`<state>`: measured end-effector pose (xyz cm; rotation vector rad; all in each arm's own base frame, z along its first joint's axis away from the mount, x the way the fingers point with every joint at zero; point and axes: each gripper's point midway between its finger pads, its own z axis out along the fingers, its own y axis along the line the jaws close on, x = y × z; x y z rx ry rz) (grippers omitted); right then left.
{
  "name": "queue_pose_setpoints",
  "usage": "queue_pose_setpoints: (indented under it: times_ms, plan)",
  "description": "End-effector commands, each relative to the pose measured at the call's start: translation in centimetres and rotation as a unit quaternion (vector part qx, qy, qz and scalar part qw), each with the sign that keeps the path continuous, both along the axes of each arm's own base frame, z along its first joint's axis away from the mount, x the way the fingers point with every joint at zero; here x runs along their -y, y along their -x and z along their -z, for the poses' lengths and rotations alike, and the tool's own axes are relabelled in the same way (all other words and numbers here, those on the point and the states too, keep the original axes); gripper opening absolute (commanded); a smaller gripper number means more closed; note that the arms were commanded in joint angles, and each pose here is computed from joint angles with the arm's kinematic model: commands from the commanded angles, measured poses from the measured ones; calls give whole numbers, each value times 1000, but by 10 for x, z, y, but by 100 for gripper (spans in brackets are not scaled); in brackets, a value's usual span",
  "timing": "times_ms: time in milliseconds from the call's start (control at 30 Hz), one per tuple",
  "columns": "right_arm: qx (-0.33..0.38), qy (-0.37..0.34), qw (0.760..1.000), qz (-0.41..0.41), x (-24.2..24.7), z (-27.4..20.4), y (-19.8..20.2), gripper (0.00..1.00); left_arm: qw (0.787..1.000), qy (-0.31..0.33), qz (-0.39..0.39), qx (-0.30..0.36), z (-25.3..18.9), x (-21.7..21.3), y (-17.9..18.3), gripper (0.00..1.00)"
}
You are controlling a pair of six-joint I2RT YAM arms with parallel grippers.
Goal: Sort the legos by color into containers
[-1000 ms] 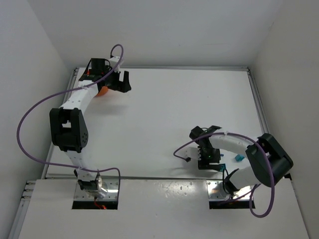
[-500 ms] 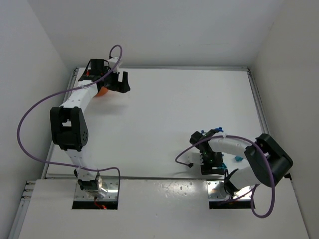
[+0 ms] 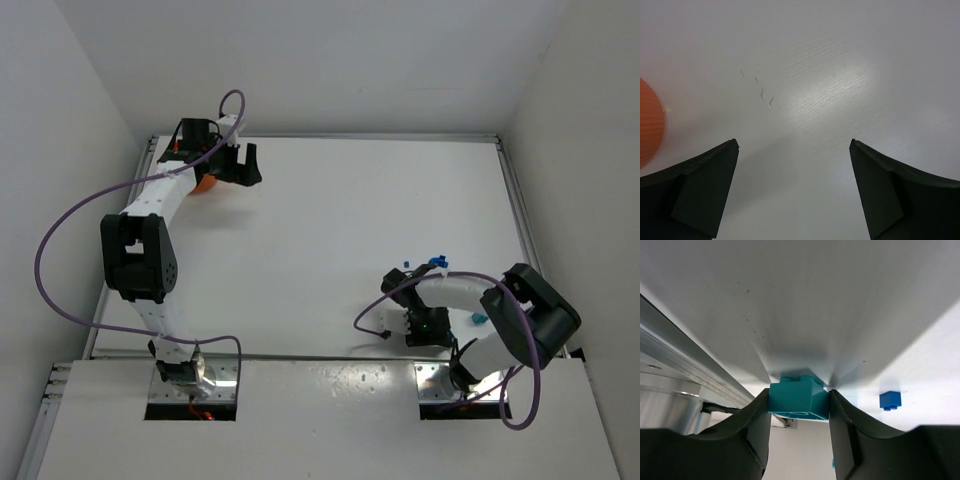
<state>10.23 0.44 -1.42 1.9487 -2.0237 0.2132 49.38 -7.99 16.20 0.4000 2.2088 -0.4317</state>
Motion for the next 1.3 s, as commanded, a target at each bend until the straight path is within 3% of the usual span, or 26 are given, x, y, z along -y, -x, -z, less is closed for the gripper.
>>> queue_pose_setpoints:
  times_ms: [0,100,300,400,433,533,700,733,900,1133,1267]
  plan:
    - [30,-21,999,6,-16,-2,-17,25,999,15,0,30,-18,0,-13,100]
    - [48,-65,996,22,-43,-11,-35,10,999,18,3,36,-24,2,-12,100]
    - [95,-200,972,76,-122,-58,-93,3,996,65,44,34,-33,17,1,100]
    - [119,-280,947,103,-162,-85,-118,0,989,139,38,4,-33,14,9,100]
    - [130,-302,939,106,-173,-95,-126,0,980,185,69,-6,-39,23,19,100]
    - [138,-356,916,124,-198,-106,-137,0,955,285,67,-38,-44,25,29,100]
    - [193,-456,857,146,-238,-145,-172,0,926,359,82,-79,-46,44,50,100]
    - [213,-489,832,153,-252,-163,-186,0,921,366,95,-92,-49,56,59,100]
    - [240,-589,753,169,-298,-206,-225,0,894,392,155,-153,-48,96,89,100]
    - [242,-669,676,189,-337,-253,-254,0,869,409,193,-200,-49,112,108,96]
    - [241,-685,664,175,-348,-256,-262,0,860,414,208,-212,-54,117,112,91]
